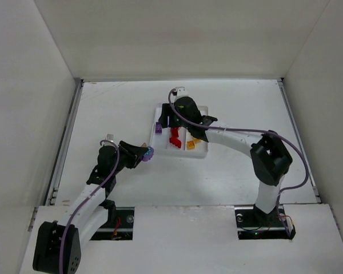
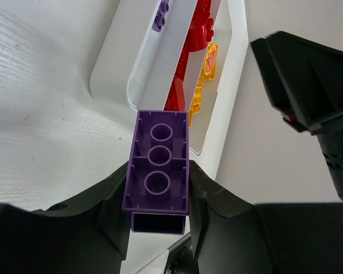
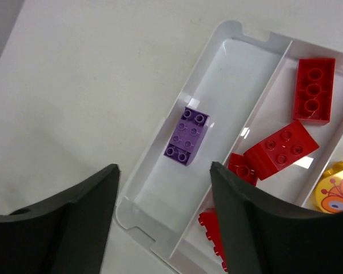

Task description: Sort the legos into containers by color

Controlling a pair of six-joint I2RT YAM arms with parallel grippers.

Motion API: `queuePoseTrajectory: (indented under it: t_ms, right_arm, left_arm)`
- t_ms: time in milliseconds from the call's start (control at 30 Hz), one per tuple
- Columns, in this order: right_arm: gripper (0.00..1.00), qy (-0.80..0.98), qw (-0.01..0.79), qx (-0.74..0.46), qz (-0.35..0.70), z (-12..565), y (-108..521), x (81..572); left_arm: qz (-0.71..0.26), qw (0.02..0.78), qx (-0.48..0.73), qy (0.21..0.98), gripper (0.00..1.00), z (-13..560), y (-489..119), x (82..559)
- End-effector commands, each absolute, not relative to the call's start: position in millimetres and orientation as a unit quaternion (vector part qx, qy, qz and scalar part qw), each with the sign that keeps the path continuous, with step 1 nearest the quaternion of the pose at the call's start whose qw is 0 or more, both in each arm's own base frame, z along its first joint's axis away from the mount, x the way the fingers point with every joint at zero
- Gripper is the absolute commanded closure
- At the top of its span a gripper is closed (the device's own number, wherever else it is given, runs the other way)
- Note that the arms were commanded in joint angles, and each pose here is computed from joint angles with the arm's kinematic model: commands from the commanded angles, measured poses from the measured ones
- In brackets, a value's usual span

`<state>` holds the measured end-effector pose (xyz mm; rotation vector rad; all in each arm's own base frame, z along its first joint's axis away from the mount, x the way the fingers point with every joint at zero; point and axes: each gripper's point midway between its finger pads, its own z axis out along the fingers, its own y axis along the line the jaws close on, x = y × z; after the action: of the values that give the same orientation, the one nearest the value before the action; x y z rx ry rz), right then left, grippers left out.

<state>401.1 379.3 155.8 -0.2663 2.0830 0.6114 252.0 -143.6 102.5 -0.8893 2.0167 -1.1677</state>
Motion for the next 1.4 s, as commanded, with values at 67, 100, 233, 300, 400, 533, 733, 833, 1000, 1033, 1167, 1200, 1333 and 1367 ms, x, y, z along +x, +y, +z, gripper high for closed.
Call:
queuePoseTrajectory:
  t_ms: [67, 100, 233, 300, 400, 533, 733, 833, 1000, 1033, 1167, 1200, 1333, 1367]
  right_arm:
    - [0.49, 0.816, 0.487, -0.090, 0.299, 198, 368, 373]
    - [0.52, 0.809, 0.488, -0.097, 0.315, 202, 369, 353]
    - [0.37, 0.778, 0.494, -0.116, 0.371, 215, 366, 292]
    - [0.21, 0.759, 0.493, -0.121, 0.408, 220, 366, 266]
    - [0.12, 0.726, 0.490, -0.139, 0.463, 228, 371, 235]
    - [0.08, 0.701, 0.494, -0.170, 0.486, 228, 380, 216]
    - [0.05, 0.695, 0.506, -0.198, 0.471, 225, 388, 217]
    - [0.04, 0.694, 0.513, -0.204, 0.463, 224, 387, 219]
    - [0.03, 0.705, 0.511, -0.207, 0.446, 214, 387, 221]
    - [0.03, 0.712, 0.513, -0.206, 0.434, 210, 385, 223]
    - [0.02, 0.716, 0.520, -0.218, 0.411, 206, 387, 223]
    - [0.02, 0.715, 0.520, -0.222, 0.411, 206, 389, 222]
    - [0.04, 0.715, 0.526, -0.219, 0.406, 208, 390, 225]
    - [0.05, 0.715, 0.526, -0.219, 0.406, 208, 390, 226]
  left_arm:
    - [-0.470, 0.362, -0.328, 0.735, 0.91, 140, -146, 267]
    - [-0.471, 0.366, -0.327, 0.733, 0.91, 143, -147, 268]
    - [-0.482, 0.368, -0.330, 0.724, 0.90, 153, -156, 274]
    - [-0.491, 0.368, -0.336, 0.714, 0.90, 159, -160, 277]
    - [-0.510, 0.363, -0.347, 0.698, 0.89, 169, -166, 280]
    - [-0.547, 0.337, -0.353, 0.680, 0.89, 183, -182, 279]
    - [-0.585, 0.295, -0.352, 0.668, 0.89, 195, -204, 267]
    - [-0.593, 0.284, -0.348, 0.668, 0.88, 198, -212, 260]
    - [-0.601, 0.266, -0.348, 0.668, 0.88, 198, -219, 252]
    - [-0.603, 0.261, -0.350, 0.668, 0.87, 197, -221, 251]
    - [-0.611, 0.251, -0.350, 0.664, 0.86, 201, -222, 246]
    - [-0.612, 0.249, -0.351, 0.664, 0.86, 201, -222, 246]
    - [-0.622, 0.224, -0.345, 0.666, 0.85, 203, -229, 239]
    - [-0.624, 0.222, -0.344, 0.666, 0.84, 203, -230, 238]
